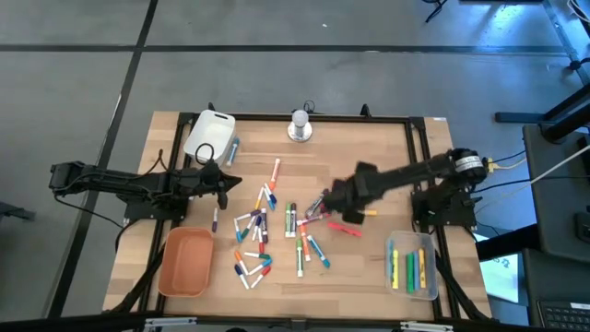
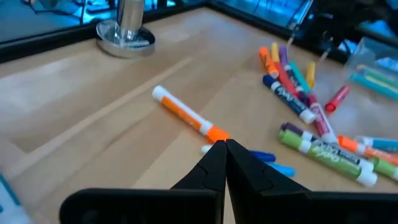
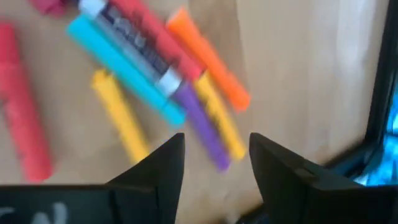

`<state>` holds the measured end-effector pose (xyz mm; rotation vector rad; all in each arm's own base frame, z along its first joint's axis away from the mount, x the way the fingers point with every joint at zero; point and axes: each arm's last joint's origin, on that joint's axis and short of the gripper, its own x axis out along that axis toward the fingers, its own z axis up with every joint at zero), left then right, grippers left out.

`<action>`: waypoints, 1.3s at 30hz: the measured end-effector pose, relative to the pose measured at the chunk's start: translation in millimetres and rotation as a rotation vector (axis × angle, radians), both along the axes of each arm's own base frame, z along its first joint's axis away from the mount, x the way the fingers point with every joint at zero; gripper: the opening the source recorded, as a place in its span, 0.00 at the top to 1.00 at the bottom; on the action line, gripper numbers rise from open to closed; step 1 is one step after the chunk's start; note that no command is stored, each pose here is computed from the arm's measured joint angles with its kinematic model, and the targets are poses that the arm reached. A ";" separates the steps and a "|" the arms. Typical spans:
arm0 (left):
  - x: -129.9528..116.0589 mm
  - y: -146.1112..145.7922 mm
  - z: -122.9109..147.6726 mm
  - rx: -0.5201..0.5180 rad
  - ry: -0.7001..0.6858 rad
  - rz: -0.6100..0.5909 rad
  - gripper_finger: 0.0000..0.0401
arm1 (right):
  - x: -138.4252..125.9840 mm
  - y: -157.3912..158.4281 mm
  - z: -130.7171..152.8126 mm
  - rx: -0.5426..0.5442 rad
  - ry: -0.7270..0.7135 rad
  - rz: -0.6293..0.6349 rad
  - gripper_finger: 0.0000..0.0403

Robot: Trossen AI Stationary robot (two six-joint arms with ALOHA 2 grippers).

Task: Pick & Place Markers
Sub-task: Put the orange highlighter pen into the transparent bin

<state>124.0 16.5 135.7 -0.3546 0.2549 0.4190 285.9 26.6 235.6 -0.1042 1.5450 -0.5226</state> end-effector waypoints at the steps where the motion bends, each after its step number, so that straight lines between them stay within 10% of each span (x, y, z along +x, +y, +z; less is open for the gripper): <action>1: 0.1 0.0 0.2 0.000 -0.002 0.000 0.98 | 4.1 -9.6 -0.3 0.006 -0.007 0.035 0.56; 8: -0.5 0.9 -1.2 0.028 0.022 0.024 0.98 | 18.8 -59.8 -4.2 0.069 -0.021 0.248 0.64; 17: -0.8 2.1 -3.2 0.045 0.046 0.066 0.98 | 13.1 -86.4 -19.2 0.230 0.089 0.231 0.76; 39: -0.9 4.9 -7.9 0.144 0.132 0.138 0.98 | 39.4 -92.1 -73.0 0.307 0.140 0.288 0.70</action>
